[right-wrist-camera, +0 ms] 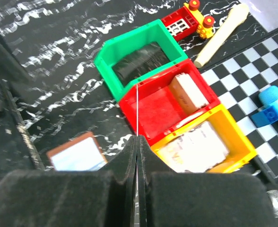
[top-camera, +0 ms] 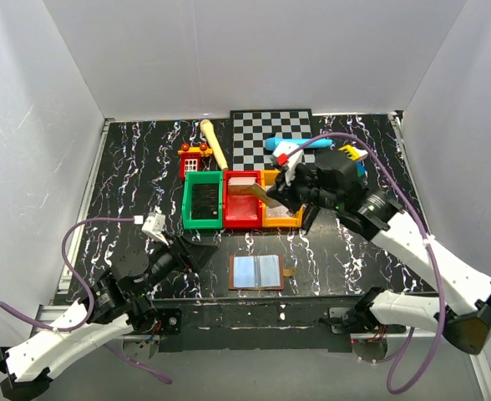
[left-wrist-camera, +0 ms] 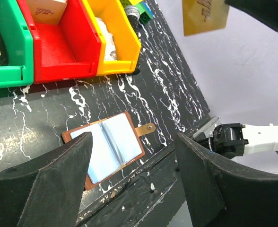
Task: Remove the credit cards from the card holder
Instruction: Place the credit card in the storage box.
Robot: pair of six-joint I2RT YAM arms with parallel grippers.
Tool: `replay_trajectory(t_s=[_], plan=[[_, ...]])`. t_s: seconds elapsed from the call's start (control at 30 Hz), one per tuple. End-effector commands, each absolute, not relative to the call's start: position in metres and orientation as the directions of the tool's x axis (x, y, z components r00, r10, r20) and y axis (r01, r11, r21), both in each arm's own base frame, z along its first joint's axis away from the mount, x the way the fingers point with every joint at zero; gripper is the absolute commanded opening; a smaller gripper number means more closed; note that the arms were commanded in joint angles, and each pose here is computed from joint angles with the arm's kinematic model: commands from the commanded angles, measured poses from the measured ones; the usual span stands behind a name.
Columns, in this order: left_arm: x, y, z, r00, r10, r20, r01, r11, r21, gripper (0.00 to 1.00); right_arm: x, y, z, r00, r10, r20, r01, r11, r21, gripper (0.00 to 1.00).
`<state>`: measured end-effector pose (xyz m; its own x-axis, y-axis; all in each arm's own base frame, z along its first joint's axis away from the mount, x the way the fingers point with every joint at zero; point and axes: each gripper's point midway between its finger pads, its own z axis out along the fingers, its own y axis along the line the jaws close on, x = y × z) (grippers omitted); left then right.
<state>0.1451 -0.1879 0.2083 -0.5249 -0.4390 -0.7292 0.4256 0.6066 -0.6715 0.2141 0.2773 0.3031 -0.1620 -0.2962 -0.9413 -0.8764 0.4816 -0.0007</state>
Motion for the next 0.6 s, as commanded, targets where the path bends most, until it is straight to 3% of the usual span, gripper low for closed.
replay_trajectory(t_s=[0.0,0.57], plan=[[0.148,-0.186,0.209,-0.523,-0.429,-0.737,0.409,0.632,-0.658,0.69,0.239,0.283,0.304,0.055,-0.426,-0.903,-0.886,0.397,-0.241,0.01],[0.141,-0.178,0.194,-0.561,-0.404,-0.723,0.373,0.656,-0.656,0.69,0.283,0.350,0.229,0.284,-0.558,-0.780,-0.924,0.058,-0.378,0.01]])
